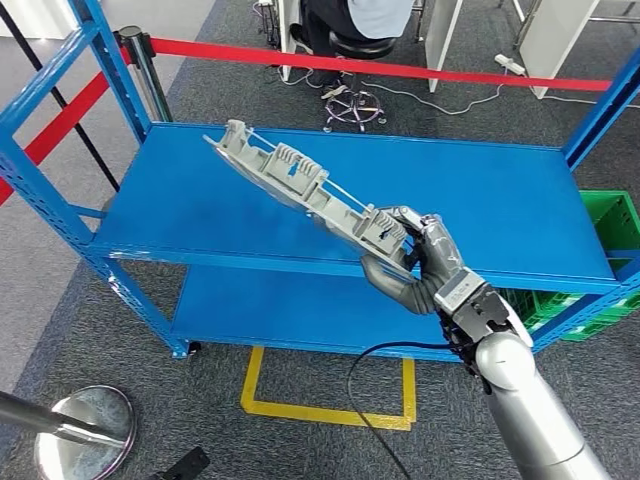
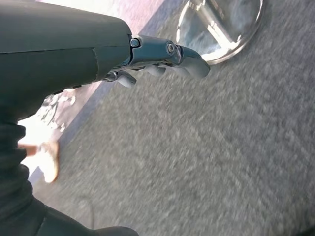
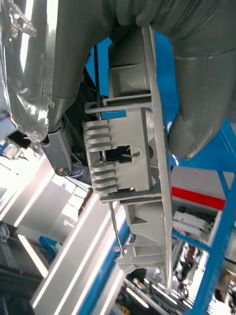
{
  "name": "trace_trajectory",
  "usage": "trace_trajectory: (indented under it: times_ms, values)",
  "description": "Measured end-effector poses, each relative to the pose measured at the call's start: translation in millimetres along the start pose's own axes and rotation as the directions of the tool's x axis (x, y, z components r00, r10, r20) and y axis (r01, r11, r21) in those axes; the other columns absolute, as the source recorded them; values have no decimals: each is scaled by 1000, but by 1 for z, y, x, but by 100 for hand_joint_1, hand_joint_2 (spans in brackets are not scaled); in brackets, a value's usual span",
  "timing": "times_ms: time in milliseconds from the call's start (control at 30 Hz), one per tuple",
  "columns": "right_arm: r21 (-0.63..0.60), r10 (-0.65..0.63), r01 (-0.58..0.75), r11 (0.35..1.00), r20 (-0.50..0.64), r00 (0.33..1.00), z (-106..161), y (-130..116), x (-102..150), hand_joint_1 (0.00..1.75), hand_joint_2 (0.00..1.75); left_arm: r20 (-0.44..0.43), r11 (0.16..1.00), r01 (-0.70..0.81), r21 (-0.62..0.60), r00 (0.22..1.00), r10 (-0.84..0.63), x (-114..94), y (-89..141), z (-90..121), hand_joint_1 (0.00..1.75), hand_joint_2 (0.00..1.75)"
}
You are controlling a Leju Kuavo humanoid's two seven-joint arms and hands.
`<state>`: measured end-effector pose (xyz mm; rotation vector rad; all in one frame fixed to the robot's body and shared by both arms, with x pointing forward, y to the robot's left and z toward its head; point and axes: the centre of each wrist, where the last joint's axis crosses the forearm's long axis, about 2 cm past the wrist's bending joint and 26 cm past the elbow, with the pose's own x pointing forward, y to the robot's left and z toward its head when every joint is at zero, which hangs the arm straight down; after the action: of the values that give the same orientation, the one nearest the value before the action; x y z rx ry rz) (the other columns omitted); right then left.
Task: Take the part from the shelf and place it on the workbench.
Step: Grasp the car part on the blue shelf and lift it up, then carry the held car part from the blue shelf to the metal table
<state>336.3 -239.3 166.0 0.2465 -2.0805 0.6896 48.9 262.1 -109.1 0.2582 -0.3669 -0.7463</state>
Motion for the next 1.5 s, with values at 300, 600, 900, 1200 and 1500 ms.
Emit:
trace_trajectory:
  times_ms: [300, 600, 900, 1200, 1500]
  values:
    - [-23, -24, 25, 999, 17, 1000, 11, 5, 7, 175, 175, 45, 993, -80, 88, 996, 76, -5, 3, 0, 0, 175]
    - [-33, -99, 100, 994, 26, 995, 19, 8, 10, 175, 175, -31, 987, -128, 100, 991, 132, -7, 5, 0, 0, 175]
    - [-37, -95, 96, 995, 24, 995, 21, 9, 12, 175, 175, -35, 984, -144, 105, 988, 148, -5, 7, -1, 0, 175]
    - [-60, 293, -302, 952, -125, 948, 27, -12, 10, 175, 175, -51, 978, -180, 110, 981, 186, -5, 3, 0, 0, 175]
    - [-61, 295, -305, 951, -130, 947, 27, -15, 10, 175, 175, -68, 973, -204, 108, 975, 212, -3, 1, 1, 0, 175]
